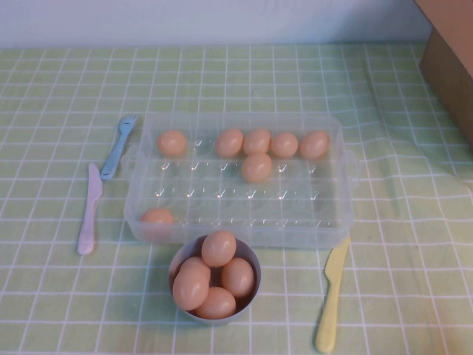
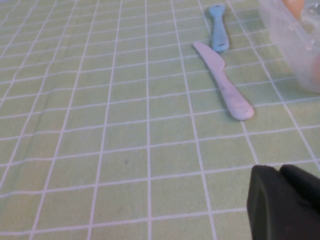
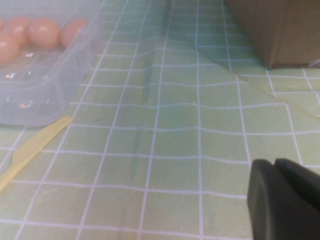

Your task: Take an egg out of the egg box

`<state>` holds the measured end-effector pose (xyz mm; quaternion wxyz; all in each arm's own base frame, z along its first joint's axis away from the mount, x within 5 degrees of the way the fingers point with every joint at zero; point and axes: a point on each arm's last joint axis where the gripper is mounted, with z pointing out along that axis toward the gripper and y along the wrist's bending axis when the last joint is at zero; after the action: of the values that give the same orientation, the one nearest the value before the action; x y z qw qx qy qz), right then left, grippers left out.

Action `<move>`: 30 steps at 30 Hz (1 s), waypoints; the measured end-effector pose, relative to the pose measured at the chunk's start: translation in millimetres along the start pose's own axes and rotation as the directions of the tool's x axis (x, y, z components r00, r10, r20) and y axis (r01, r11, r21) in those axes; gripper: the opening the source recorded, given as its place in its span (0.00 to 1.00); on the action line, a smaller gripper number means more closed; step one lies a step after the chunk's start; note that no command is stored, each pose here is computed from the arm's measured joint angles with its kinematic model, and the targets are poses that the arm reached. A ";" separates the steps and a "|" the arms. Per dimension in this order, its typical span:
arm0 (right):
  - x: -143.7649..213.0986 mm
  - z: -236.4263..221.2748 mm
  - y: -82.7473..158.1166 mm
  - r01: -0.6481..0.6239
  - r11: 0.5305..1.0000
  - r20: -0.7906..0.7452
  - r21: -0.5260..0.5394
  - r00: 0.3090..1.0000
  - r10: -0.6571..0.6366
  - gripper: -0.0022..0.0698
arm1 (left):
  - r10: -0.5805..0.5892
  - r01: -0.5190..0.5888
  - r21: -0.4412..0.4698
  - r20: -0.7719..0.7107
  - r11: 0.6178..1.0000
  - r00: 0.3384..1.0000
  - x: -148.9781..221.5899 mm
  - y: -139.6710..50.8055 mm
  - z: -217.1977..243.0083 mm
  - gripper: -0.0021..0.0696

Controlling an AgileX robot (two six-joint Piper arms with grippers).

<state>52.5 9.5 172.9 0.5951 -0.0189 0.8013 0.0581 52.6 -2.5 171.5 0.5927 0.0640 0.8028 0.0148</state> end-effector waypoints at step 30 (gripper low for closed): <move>-20.2 -2.5 4.9 -0.472 0.868 0.168 -0.156 0.853 0.494 0.01 | 0.000 0.000 0.000 0.000 1.000 1.000 0.0 0.0 0.0 0.03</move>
<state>55.5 13.3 193.3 0.6378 0.1568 0.7111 0.2510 52.6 -2.5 171.5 0.5927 0.0640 0.8028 0.0148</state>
